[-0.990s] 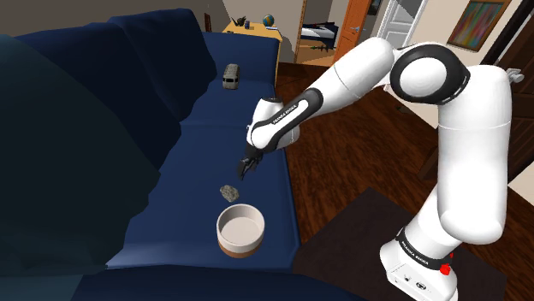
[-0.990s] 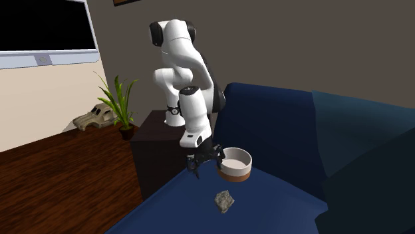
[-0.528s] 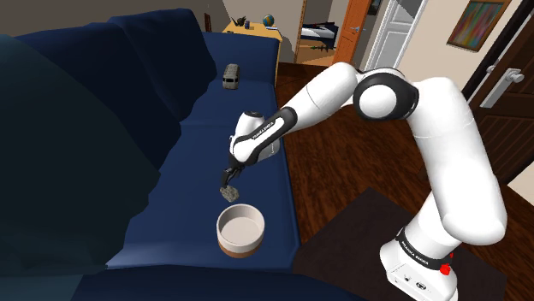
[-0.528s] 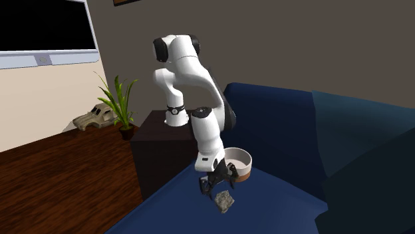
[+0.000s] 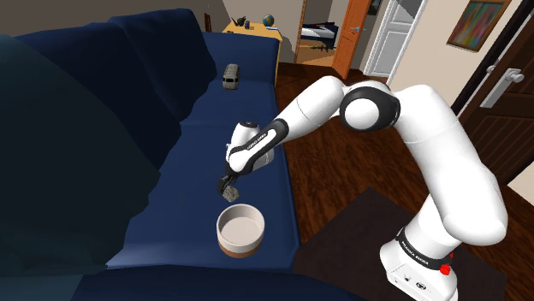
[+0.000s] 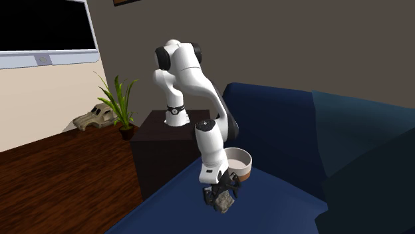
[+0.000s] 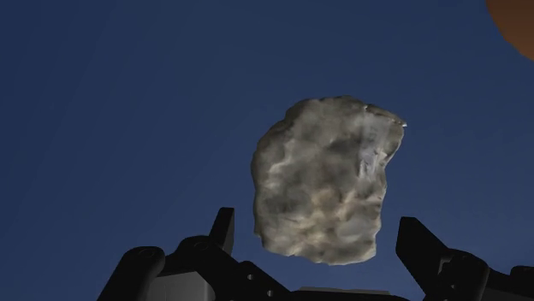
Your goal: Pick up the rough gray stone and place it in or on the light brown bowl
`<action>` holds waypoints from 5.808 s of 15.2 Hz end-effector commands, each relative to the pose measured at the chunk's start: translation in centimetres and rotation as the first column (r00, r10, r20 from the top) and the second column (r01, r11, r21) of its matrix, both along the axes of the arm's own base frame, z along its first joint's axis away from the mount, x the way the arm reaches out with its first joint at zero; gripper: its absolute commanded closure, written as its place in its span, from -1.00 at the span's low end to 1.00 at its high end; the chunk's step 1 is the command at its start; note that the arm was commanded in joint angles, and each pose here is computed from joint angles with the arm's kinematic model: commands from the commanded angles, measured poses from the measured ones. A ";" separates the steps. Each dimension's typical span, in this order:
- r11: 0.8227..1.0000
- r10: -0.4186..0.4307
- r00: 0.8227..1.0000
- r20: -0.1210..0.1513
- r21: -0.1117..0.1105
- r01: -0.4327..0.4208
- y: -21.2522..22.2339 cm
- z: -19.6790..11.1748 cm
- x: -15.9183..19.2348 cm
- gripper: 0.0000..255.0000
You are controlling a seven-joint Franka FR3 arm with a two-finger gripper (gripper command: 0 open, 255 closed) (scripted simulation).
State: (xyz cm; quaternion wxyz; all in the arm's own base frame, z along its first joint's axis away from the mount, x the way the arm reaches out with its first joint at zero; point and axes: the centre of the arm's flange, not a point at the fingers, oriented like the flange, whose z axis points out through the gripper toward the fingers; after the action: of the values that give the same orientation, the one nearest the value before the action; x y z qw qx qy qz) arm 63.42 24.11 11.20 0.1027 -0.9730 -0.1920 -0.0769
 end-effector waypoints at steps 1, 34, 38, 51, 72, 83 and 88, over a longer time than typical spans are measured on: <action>1.000 0.000 1.000 0.000 0.000 0.000 0.1 -0.4 0.2 -1.00; 1.000 0.000 1.000 0.000 0.000 0.000 0.1 8.6 0.2 1.00; 1.000 0.000 1.000 0.000 0.000 0.000 0.1 10.7 0.2 1.00; 1.000 0.000 1.000 0.000 0.000 0.000 2.0 14.9 -4.8 1.00; 1.000 0.000 1.000 0.000 0.000 0.000 8.3 10.7 -21.0 1.00; 1.000 0.000 1.000 0.000 0.000 0.000 8.3 7.9 -21.0 1.00; 1.000 0.000 1.000 0.000 0.000 0.000 8.3 7.9 -21.0 -1.00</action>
State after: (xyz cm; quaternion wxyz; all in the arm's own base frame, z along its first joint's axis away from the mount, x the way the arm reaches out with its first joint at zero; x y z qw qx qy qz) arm 42.46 32.40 19.14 0.1027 -0.9730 -0.1920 -0.0771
